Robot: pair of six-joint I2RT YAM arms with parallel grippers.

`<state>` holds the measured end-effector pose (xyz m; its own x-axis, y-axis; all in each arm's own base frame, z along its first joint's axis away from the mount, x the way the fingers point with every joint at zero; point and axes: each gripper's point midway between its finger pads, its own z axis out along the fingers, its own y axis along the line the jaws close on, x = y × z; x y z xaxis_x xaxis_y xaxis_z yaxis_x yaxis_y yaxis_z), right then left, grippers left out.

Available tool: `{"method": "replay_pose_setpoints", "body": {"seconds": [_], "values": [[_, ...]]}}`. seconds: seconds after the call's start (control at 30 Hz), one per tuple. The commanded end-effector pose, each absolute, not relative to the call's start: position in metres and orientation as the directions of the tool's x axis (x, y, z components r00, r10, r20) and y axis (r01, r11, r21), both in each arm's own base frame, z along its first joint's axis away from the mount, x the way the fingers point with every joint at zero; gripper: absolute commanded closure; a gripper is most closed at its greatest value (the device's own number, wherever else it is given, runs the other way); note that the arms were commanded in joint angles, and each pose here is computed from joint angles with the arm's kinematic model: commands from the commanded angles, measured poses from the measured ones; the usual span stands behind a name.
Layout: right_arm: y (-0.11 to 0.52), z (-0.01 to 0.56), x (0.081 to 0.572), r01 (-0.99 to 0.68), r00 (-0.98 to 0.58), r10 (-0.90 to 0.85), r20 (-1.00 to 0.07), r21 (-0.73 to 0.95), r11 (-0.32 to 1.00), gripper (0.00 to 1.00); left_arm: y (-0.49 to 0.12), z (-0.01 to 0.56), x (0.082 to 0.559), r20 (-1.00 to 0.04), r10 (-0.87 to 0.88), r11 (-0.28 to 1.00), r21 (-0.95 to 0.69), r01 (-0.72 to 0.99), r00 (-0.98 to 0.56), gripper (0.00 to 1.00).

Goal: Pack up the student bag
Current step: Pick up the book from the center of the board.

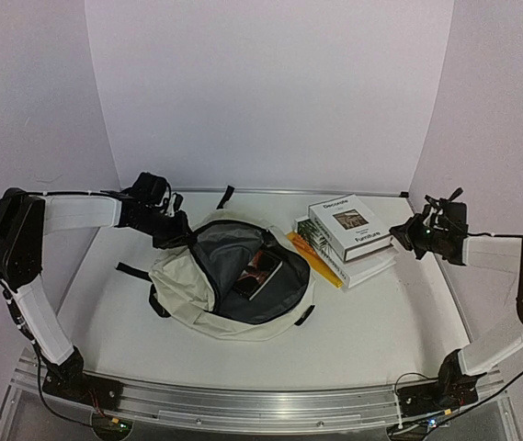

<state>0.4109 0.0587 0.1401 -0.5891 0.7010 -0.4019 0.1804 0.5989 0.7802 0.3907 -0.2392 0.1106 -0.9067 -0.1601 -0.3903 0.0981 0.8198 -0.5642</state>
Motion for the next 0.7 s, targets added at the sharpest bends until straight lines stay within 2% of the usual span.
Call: {"method": "replay_pose_setpoints", "body": {"seconds": [0.0,0.13,0.2,0.4,0.6,0.67], "values": [[0.067,0.177,0.405,0.101,-0.566,0.729,-0.385,0.845,0.524,1.00,-0.231,0.140,0.391,-0.429,-0.182,0.819,-0.564,0.105,-0.885,0.74],[0.071,0.212,0.399,0.044,-0.538,0.755,-0.374,0.883,0.468,1.00,-0.232,0.162,0.397,-0.466,-0.207,0.811,-0.574,0.116,-0.860,0.25],[0.072,0.228,0.395,0.016,-0.526,0.766,-0.369,0.896,0.443,1.00,-0.233,0.177,0.401,-0.488,-0.231,0.800,-0.587,0.121,-0.842,0.12],[0.091,0.263,0.390,-0.062,-0.532,0.767,-0.357,0.921,0.386,1.00,-0.254,0.237,0.402,-0.531,-0.315,0.685,-0.701,0.198,-0.787,0.01],[0.130,0.294,0.389,-0.149,-0.546,0.734,-0.403,0.909,0.388,1.00,-0.281,0.278,0.390,-0.619,-0.312,0.693,-0.668,0.273,-0.721,0.00],[0.144,0.306,0.388,-0.182,-0.556,0.721,-0.414,0.907,0.381,1.00,-0.288,0.289,0.384,-0.618,-0.314,0.653,-0.692,0.309,-0.721,0.00]]}}
